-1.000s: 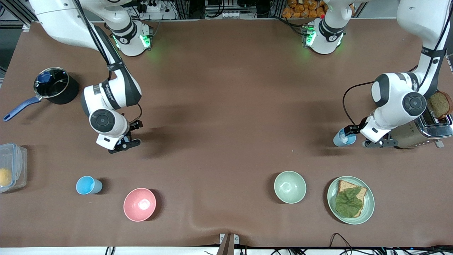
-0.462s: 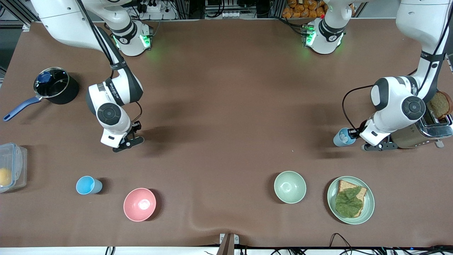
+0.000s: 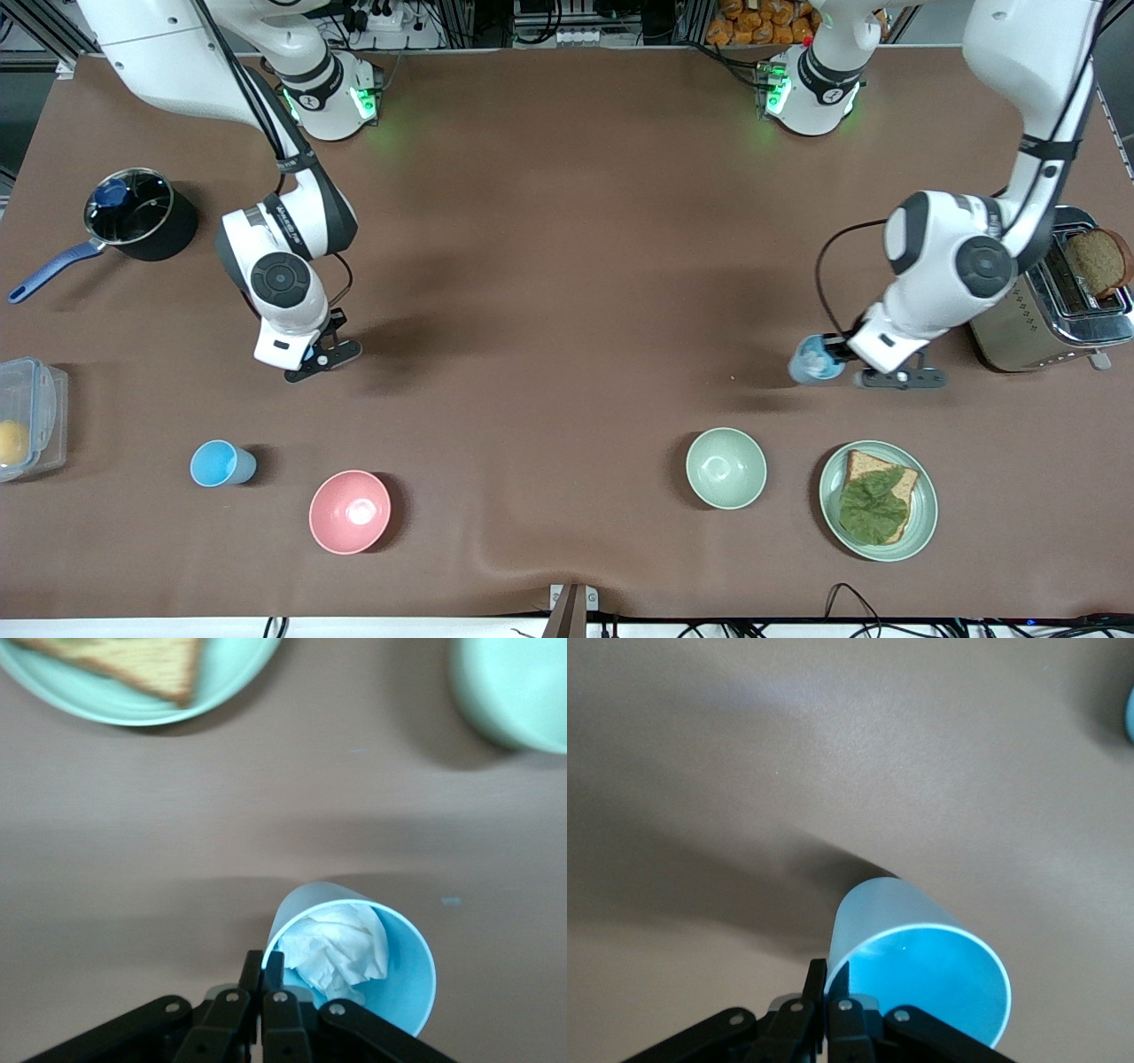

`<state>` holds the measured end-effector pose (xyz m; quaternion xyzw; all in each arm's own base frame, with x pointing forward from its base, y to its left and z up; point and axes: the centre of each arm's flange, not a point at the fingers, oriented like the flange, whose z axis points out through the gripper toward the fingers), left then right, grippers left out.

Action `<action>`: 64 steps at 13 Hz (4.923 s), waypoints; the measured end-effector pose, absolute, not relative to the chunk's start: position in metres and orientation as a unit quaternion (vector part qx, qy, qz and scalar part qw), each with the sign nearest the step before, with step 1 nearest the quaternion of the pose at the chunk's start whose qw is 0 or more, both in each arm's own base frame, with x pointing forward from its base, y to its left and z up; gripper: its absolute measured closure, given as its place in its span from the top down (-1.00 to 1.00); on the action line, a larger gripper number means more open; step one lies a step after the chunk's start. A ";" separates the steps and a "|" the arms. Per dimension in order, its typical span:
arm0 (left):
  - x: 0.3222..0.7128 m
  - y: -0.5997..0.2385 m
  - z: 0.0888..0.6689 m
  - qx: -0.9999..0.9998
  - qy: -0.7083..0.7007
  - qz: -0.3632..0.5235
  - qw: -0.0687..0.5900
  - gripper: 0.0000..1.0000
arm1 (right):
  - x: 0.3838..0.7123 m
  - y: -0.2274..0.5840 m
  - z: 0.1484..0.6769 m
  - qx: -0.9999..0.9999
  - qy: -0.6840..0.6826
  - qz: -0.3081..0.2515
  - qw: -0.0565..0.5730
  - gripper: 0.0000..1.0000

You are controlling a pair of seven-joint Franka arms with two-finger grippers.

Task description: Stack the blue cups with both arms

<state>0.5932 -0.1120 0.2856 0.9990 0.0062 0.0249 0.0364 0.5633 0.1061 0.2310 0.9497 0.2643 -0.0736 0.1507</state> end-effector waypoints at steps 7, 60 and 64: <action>0.507 -0.378 0.283 0.993 0.098 -0.007 0.073 -0.95 | 0.579 0.103 0.334 0.974 0.188 -0.078 0.104 -0.93; 0.545 -0.059 0.642 0.999 0.040 0.016 -0.023 1.00 | 0.615 0.250 0.448 0.990 0.082 -0.112 0.036 1.00; 0.539 -0.056 0.642 0.999 0.042 -0.006 -0.027 1.00 | 0.605 0.105 0.492 0.982 0.135 -0.131 0.003 1.00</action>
